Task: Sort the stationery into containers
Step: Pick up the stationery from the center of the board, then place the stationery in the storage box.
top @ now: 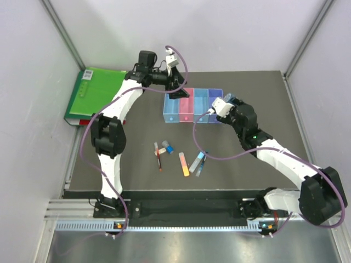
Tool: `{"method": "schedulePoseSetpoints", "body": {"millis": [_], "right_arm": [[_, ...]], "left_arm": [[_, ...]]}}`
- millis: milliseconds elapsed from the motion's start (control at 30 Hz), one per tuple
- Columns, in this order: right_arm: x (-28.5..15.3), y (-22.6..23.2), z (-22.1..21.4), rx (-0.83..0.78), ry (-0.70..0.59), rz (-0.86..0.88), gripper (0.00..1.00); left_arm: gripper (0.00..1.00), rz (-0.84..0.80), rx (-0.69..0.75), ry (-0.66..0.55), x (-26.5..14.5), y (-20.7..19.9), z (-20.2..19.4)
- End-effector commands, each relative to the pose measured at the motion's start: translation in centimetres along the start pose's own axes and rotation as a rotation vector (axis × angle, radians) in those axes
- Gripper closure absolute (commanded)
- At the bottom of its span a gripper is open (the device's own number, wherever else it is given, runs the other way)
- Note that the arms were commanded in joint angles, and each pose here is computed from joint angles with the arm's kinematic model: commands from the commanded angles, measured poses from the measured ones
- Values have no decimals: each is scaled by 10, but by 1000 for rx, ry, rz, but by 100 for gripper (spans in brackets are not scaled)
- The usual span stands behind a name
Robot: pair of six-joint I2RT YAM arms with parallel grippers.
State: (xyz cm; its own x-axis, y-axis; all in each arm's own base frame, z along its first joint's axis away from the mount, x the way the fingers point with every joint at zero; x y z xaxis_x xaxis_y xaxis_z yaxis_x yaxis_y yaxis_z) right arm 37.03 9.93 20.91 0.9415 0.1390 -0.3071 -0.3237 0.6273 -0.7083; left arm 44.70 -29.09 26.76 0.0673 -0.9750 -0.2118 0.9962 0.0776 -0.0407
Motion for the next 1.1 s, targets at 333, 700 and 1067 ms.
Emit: {"method": "schedulePoseSetpoints", "body": {"millis": [333,700,1067], "right_arm": [[-16,-44,108,-193,-370,-279,100],[-9,-42,128,-211,-400,-284,100],[-8,-46,137,-221,-425,-298,100]], "left_arm": [[1,-156,13,-228,26,-17,51],[1,-147,81,-222,40,-20,51],[1,-170,103,-187,52,-33,42]]}}
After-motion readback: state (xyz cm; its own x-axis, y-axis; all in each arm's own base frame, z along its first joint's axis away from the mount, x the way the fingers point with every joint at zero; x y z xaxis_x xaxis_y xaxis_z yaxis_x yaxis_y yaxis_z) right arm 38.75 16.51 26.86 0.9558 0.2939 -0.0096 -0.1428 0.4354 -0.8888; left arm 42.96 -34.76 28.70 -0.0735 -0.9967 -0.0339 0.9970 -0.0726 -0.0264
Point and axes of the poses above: each gripper's point midway between its finger pads, its own x axis out along the fingers, its own y axis along the line the jaws close on, z = x × y, the point moved 1 cm from there along -x, back along the fingers, and after that the axes turned 6 degrees about x, right-handed, at the moved point
